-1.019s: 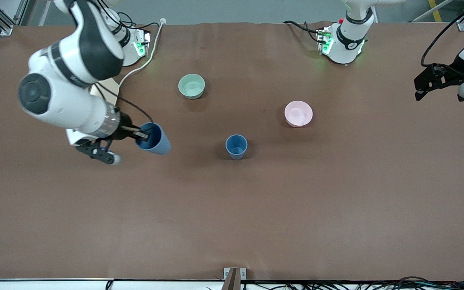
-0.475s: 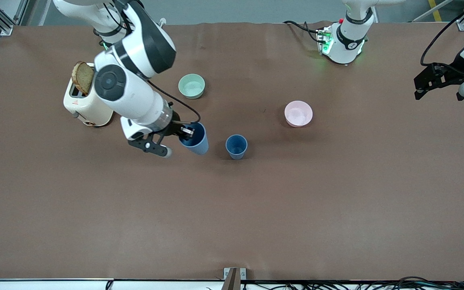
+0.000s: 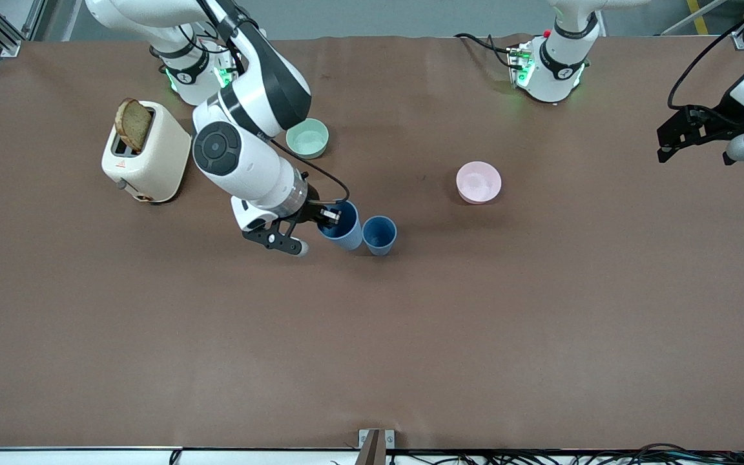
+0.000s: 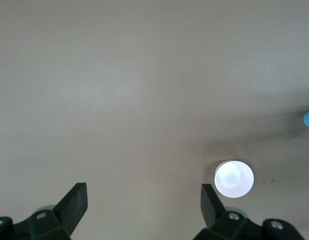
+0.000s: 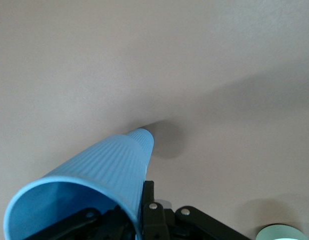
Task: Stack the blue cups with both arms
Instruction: 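Align the held cup above the center blue cup with the right gripper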
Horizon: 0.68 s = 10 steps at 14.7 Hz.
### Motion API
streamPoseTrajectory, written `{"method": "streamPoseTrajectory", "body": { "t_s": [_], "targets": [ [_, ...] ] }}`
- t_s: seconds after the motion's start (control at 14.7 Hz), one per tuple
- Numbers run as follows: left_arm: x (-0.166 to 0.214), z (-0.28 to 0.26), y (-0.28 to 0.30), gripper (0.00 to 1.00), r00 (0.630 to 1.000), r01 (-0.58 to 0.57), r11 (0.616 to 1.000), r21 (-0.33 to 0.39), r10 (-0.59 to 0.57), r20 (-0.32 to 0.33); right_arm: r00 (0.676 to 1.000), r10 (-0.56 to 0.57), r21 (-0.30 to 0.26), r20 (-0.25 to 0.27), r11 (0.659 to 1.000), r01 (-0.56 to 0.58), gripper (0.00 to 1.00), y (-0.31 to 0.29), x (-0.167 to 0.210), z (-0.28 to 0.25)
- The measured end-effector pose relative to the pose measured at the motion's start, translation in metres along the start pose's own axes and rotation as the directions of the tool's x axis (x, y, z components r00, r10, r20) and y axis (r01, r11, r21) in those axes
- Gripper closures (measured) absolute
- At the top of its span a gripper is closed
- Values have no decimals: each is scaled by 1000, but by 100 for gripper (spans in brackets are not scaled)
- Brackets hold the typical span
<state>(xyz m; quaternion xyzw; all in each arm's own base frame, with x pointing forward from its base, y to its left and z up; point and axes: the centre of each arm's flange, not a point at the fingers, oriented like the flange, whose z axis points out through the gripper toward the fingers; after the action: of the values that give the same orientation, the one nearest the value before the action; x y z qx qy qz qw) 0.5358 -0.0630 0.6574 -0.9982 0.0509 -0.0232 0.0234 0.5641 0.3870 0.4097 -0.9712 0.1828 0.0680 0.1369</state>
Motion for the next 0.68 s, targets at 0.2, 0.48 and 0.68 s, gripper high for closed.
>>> {"method": "streamPoseTrajectory", "body": {
  "t_s": [0.2,0.48,0.68],
  "targets": [
    [-2,2,0,0,1000,0,1000,0,0,17,1000,2,-6,4,1000,-2,96,0,0,8],
    [-4,4,1,0,999,-2,1000,0,2,40,1000,2,-6,4,1000,-2,96,1,0,9],
    [-5,2,2,0,999,-4,1000,-1,4,37,1000,3,-6,4,1000,-3,96,1,1,9]
  ]
}}
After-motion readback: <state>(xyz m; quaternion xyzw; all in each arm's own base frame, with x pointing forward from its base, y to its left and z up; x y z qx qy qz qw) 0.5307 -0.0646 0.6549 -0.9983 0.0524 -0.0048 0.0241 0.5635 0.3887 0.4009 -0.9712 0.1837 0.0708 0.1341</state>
